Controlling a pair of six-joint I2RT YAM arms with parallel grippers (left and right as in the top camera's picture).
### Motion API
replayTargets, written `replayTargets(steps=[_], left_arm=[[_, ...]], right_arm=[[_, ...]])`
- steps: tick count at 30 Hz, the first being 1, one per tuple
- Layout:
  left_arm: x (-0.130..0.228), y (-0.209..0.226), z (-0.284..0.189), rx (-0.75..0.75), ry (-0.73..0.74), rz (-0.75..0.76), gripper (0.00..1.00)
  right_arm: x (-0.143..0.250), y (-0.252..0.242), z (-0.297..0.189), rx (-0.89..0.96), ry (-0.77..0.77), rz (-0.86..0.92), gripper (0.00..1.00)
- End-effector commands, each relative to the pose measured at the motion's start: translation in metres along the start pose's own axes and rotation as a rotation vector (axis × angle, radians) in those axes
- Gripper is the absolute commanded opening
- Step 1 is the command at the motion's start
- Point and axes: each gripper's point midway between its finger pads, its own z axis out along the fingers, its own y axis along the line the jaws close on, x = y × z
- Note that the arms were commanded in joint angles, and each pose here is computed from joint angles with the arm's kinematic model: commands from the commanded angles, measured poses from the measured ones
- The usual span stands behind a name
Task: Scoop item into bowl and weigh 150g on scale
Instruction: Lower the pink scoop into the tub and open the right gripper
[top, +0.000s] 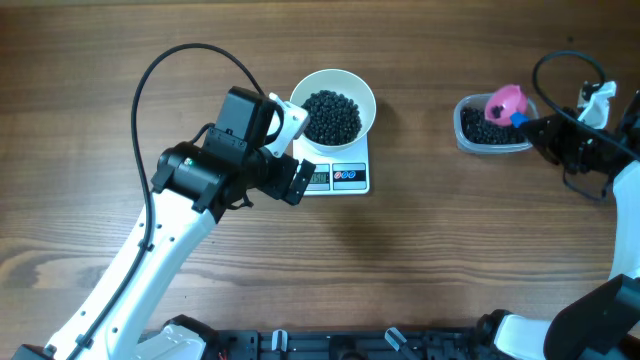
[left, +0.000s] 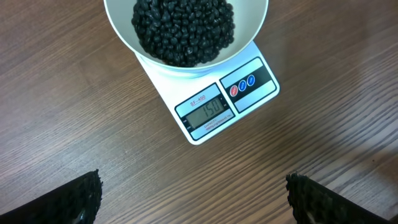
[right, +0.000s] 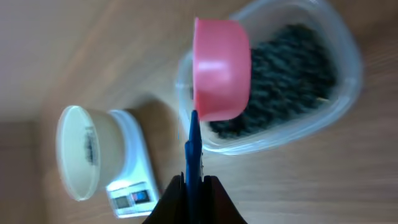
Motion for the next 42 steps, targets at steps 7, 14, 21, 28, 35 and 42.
replayTargets(steps=[7,14,21,28,35,42], left_arm=[[0.002,-0.004,0.002,0.017,0.006,-0.008,1.00],[0.002,-0.003,0.002,0.017,0.006,-0.008,1.00],[0.002,-0.003,0.002,0.017,0.006,-0.009,1.00],[0.002,-0.003,0.002,0.017,0.006,-0.009,1.00],[0.002,-0.003,0.002,0.017,0.006,-0.009,1.00],[0.002,-0.003,0.002,0.017,0.006,-0.009,1.00]], right_arm=[[0.012,-0.031,0.011,0.129,-0.007,-0.008,0.05],[0.016,-0.042,0.024,0.129,-0.034,0.073,0.34],[0.012,-0.066,0.019,0.270,-0.065,0.073,1.00],[0.015,-0.073,0.012,0.331,-0.071,0.076,1.00],[-0.002,-0.034,-0.037,0.303,-0.234,-0.121,1.00],[-0.002,0.020,-0.092,0.251,-0.398,-0.485,1.00]])
